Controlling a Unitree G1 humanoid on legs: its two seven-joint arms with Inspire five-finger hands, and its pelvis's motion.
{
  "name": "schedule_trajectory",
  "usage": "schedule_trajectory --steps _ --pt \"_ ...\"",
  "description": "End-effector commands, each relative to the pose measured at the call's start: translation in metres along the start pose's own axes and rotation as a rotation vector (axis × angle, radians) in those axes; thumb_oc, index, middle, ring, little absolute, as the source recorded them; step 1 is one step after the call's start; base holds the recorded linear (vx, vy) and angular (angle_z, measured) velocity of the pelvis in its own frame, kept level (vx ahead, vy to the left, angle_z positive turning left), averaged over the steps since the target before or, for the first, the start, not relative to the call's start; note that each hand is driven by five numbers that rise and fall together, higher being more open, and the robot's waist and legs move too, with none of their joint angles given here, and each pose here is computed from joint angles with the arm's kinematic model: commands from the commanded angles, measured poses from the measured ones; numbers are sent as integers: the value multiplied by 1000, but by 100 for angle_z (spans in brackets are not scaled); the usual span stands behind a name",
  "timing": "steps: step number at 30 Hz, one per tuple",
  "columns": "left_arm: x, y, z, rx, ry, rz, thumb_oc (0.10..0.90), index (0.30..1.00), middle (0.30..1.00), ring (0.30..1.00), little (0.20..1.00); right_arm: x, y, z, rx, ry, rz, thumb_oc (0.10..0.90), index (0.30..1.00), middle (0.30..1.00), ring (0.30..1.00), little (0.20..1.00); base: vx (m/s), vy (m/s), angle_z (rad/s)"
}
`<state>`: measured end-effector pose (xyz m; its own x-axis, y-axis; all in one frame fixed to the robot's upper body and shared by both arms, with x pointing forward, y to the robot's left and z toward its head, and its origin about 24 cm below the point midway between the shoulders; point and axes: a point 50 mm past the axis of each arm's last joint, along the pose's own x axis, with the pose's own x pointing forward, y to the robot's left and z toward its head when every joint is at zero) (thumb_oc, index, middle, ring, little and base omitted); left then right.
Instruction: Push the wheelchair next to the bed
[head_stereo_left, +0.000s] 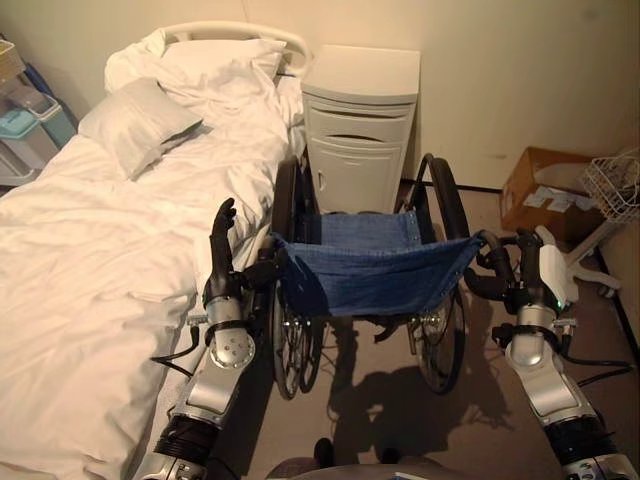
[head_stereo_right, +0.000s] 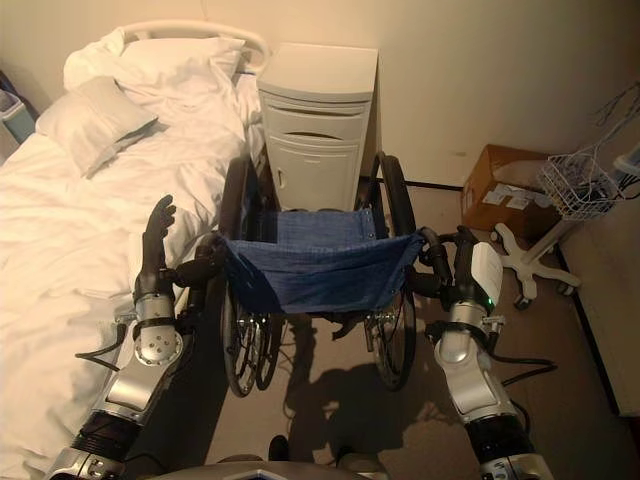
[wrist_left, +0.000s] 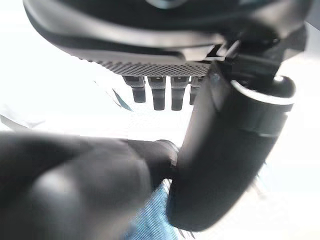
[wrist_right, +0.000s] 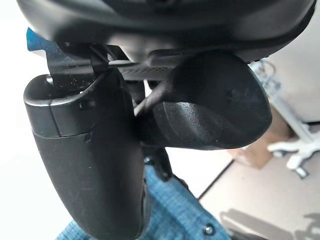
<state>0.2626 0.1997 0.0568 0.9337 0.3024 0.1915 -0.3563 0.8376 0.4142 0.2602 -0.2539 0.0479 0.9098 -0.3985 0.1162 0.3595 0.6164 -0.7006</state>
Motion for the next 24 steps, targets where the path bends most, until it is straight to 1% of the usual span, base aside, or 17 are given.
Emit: schedule_trajectory --steps 1,2,3,7,10,11,12,14,15,17,18,19,20,21,24 --pt "15 65 -13 174 -53 296 800 900 900 900 900 8 -26 2 31 -89 -224 800 900 900 900 900 0 0 0" --pt "16 69 -8 113 -65 332 800 900 900 900 900 9 -26 2 32 -93 -231 800 900 900 900 900 0 0 0" --pt "16 70 -7 92 -66 341 800 900 900 900 900 8 -25 3 33 -95 -231 800 900 900 900 900 0 0 0" --pt "14 67 -8 -59 -25 319 800 900 900 900 900 6 -22 6 77 -101 -220 800 900 900 900 900 0 0 0" --pt "4 56 -16 -351 57 233 800 900 900 900 900 1 -15 11 285 -103 -154 800 900 900 900 900 -1 0 1" --pt "3 54 -17 -385 71 219 800 900 900 900 900 1 -15 13 330 -102 -141 800 900 900 900 900 2 -1 3" --pt "-2 50 -21 -457 96 182 800 900 900 900 900 -1 -13 14 435 -93 -103 800 900 900 900 900 3 -1 3" --pt "-6 46 -24 -532 119 152 800 900 900 900 900 -2 -12 15 509 -87 -79 800 900 900 900 900 0 0 0" --pt "-10 42 -27 -637 139 117 800 900 900 900 900 -3 -12 16 572 -101 -46 800 900 900 900 900 0 0 0" --pt "-13 41 -29 -706 152 100 800 900 900 900 900 -3 -14 16 607 -107 -32 800 900 900 900 900 0 0 0" --pt "-16 39 -29 -788 158 79 800 900 900 900 900 -3 -15 16 644 -125 -2 800 900 900 900 900 0 0 0" --pt "-17 38 -30 -836 158 67 800 900 900 900 900 -3 -17 16 664 -129 9 800 900 900 900 900 0 0 0" --pt "-17 38 -30 -847 157 65 800 900 900 900 900 -2 -17 16 668 -130 11 800 900 900 900 900 0 0 0" --pt "-19 39 -29 -915 141 51 800 900 900 900 900 -2 -19 17 684 -146 33 800 900 900 900 900 0 0 0" --pt "-19 41 -25 -973 102 41 800 900 900 900 900 -2 -21 19 726 -171 84 800 900 900 900 900 0 0 0"
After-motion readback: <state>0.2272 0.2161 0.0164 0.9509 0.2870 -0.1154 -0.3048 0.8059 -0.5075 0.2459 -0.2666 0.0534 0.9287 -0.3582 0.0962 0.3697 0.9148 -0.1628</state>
